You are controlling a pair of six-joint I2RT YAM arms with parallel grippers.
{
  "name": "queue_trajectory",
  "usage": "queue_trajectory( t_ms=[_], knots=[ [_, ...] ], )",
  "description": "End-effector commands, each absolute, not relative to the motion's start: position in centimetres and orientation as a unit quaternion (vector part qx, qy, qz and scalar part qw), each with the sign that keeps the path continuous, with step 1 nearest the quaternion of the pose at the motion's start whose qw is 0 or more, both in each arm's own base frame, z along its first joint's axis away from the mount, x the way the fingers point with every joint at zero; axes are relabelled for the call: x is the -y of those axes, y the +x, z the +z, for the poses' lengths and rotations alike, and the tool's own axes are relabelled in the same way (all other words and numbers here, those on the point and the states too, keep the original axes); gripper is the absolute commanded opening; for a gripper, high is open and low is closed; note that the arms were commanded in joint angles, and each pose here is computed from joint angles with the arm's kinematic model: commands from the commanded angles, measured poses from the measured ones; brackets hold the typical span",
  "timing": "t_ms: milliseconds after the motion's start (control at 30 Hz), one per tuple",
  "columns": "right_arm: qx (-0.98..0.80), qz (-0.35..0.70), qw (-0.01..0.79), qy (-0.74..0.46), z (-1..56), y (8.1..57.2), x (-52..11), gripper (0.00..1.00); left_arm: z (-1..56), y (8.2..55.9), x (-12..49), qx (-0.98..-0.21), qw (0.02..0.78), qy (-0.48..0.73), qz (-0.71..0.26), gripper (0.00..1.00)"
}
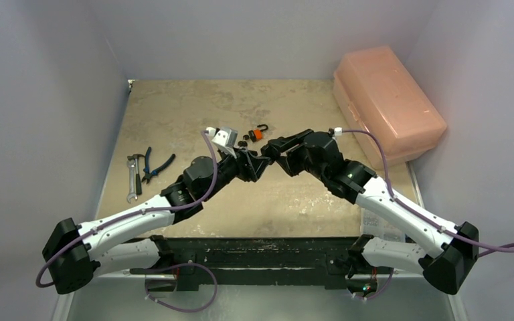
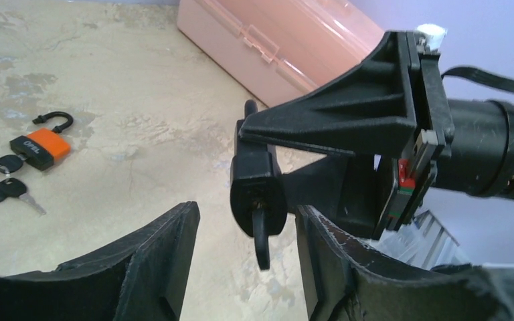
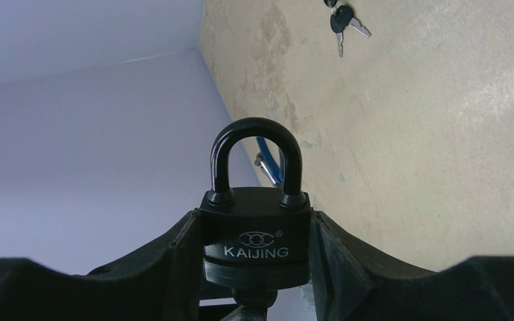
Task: Unlock with the key
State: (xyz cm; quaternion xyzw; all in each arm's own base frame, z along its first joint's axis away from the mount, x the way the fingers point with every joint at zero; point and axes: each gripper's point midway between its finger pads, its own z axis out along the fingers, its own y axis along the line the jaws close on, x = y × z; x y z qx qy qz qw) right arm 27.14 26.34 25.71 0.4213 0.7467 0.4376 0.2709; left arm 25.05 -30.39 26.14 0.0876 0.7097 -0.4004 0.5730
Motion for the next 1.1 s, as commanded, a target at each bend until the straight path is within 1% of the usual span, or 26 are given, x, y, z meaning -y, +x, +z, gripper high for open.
queue_trajectory(
  t_ms=[0,200,400,533,900,933,1067],
  knots=[
    [-0.715,0.487,0.299,0.404,30.9,27.2,-26.0,0.00,27.4,24.1,29.2,-0.708,0.582,0.134,-0.377,0.57],
    [-0.722,0.481,0.295,0.401,30.6,27.0,-25.9,0.00,29.0,22.4,29.4,-0.687,0.581,0.175,-0.399,0.54],
    [-0.721,0.485,0.294,0.399,30.8,26.8,-25.9,0.00,28.7,22.7,30.2,-0.692,0.573,0.188,-0.397,0.47],
    [-0.719,0.485,0.297,0.399,31.0,26.8,-25.7,0.00,28.5,22.7,30.8,-0.692,0.567,0.197,-0.401,0.45],
    [-0.722,0.485,0.298,0.394,31.0,26.8,-25.8,0.00,27.8,23.0,31.2,-0.697,0.562,0.195,-0.401,0.32],
    [-0.722,0.485,0.298,0.392,31.0,26.8,-25.9,0.00,27.7,23.0,31.3,-0.698,0.561,0.194,-0.400,0.30],
    [-0.725,0.485,0.295,0.390,30.9,26.7,-26.1,0.00,27.3,23.1,31.4,-0.702,0.558,0.194,-0.397,0.18]
  ],
)
